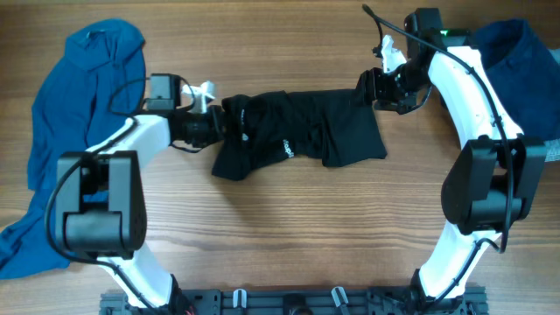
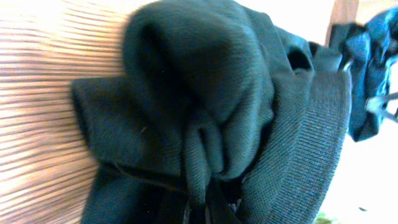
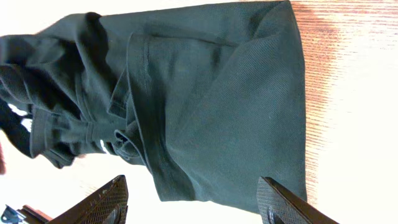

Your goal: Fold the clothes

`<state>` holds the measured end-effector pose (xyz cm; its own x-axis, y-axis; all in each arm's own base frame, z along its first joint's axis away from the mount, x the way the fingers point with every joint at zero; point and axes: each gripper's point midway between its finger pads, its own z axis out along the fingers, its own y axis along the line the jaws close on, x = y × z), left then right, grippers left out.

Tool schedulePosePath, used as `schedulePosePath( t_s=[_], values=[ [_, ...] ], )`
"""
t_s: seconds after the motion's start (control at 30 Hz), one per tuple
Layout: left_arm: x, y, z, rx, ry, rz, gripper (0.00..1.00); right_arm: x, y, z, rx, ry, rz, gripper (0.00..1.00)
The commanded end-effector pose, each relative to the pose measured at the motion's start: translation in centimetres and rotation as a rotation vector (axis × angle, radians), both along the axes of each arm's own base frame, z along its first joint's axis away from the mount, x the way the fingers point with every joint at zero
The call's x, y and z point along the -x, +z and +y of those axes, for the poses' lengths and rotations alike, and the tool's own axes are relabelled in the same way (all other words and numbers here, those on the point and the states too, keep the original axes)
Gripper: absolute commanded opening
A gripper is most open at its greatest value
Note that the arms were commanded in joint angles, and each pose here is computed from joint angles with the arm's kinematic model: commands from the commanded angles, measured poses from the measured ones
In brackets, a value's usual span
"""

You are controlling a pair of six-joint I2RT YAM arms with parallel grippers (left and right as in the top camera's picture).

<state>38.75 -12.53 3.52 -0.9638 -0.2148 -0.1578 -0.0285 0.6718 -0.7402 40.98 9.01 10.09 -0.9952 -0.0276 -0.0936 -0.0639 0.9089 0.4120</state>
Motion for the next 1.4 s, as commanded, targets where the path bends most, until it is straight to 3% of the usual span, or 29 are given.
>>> schedulePosePath(
  t_s=[0.0, 0.17, 0.4, 0.67, 0.93, 1.07, 1.17, 1.27, 1.37],
  values=[
    [-0.8, 3.6, 3.2, 0.019, 0.088, -0.062, 0.04, -0.3, 1.2, -0.5, 0.033, 0.016, -0.040, 0.67],
    [-1.2, 7.6, 5.2, 0.004, 0.139, -0.156, 0.04, -0.5, 1.1, -0.5, 0.036, 0.013, -0.047, 0.67],
    [-1.2, 9.3, 5.5, -0.050, 0.158, -0.189, 0.04, -0.5, 1.0, -0.2, 0.035, 0.017, -0.044, 0.67],
    [-3.1, 11.7, -2.1, -0.099, 0.042, -0.359, 0.04, 0.3, -0.2, 2.1, 0.037, 0.053, -0.028, 0.67],
    [-1.9, 12.0, -10.3, -0.182, -0.073, -0.493, 0.04, -0.4, 0.4, 2.1, 0.029, 0.027, -0.049, 0.61],
    [-1.6, 11.0, -13.2, -0.186, -0.113, -0.527, 0.04, -1.8, 4.0, 1.8, 0.020, 0.015, -0.139, 0.61],
    [-2.0, 10.3, -15.5, -0.148, -0.124, -0.553, 0.04, -2.7, 10.0, 0.2, 0.013, -0.025, -0.285, 0.62],
    [-2.6, 9.9, -16.8, -0.113, -0.110, -0.570, 0.04, -2.2, 15.0, -2.1, 0.014, -0.079, -0.408, 0.66],
    [-3.1, 9.8, -18.6, -0.070, -0.095, -0.602, 0.11, -1.0, 18.2, -4.1, 0.026, -0.125, -0.481, 0.66]
  ],
)
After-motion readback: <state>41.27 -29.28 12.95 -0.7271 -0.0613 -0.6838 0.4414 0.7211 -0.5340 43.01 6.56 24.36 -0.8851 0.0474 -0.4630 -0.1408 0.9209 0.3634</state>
